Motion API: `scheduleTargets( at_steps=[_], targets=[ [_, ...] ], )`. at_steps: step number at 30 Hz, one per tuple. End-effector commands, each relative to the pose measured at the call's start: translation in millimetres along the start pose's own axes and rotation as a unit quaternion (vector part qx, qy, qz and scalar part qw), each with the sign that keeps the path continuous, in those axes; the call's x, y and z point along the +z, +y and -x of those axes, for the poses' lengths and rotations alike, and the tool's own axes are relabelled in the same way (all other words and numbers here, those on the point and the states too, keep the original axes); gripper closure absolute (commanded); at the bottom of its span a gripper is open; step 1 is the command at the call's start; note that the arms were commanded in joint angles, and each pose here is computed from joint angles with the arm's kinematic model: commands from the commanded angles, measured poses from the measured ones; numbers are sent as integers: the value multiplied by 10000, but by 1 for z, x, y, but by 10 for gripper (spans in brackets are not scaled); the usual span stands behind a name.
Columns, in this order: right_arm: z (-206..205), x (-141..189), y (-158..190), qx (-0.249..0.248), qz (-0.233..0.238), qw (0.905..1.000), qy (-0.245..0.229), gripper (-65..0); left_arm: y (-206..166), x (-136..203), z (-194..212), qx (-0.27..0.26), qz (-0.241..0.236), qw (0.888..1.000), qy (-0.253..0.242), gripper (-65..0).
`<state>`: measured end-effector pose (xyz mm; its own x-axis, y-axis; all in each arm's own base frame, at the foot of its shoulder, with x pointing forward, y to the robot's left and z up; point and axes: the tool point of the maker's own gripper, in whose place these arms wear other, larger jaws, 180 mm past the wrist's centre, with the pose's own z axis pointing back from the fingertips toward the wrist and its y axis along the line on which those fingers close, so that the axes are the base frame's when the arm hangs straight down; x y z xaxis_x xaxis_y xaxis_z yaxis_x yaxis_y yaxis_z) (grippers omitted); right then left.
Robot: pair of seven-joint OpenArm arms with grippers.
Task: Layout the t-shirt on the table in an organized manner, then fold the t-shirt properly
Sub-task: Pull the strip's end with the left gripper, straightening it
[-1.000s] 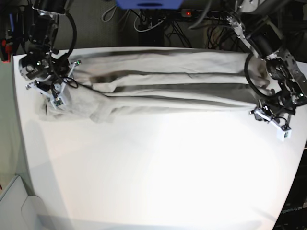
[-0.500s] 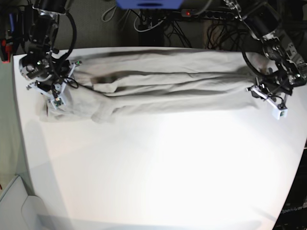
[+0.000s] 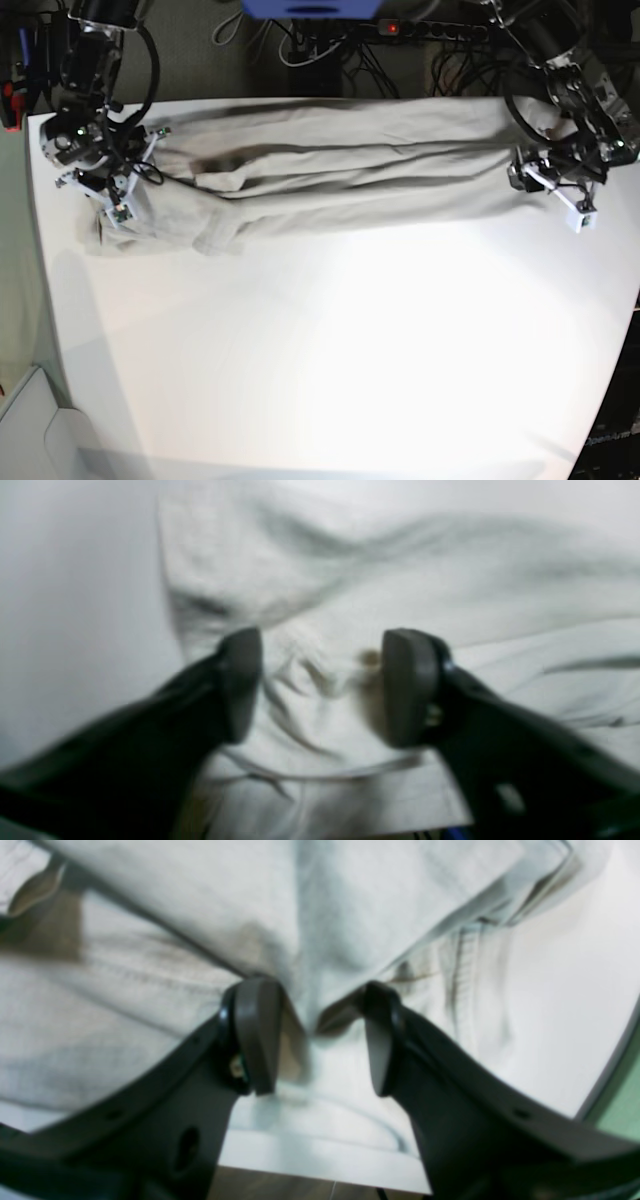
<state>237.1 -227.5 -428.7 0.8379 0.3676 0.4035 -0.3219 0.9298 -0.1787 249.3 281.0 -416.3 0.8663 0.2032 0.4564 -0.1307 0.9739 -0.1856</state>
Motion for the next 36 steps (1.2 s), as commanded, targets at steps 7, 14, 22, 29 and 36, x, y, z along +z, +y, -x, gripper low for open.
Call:
scheduleTargets(
  at_steps=[7,14,22,29,36],
  targets=[
    [15,-3,7,46,-86,9994,325,-291,17,12,-10,173,-161,9994,-246,-476],
    [15,-3,7,46,-83,9995,317,-291,30,19,-6,343,-282,9988,-223,-480],
    [15,-3,7,43,-88,9995,313,-291,24,13,-2,366,-200,9990,-163,-479],
    [15,-3,7,43,-88,9995,313,-291,16,7,5,430,-103,9990,-87,-477],
    [15,-3,7,43,-88,9995,313,-291,7,-16,34,743,207,9964,348,-378]
  ],
)
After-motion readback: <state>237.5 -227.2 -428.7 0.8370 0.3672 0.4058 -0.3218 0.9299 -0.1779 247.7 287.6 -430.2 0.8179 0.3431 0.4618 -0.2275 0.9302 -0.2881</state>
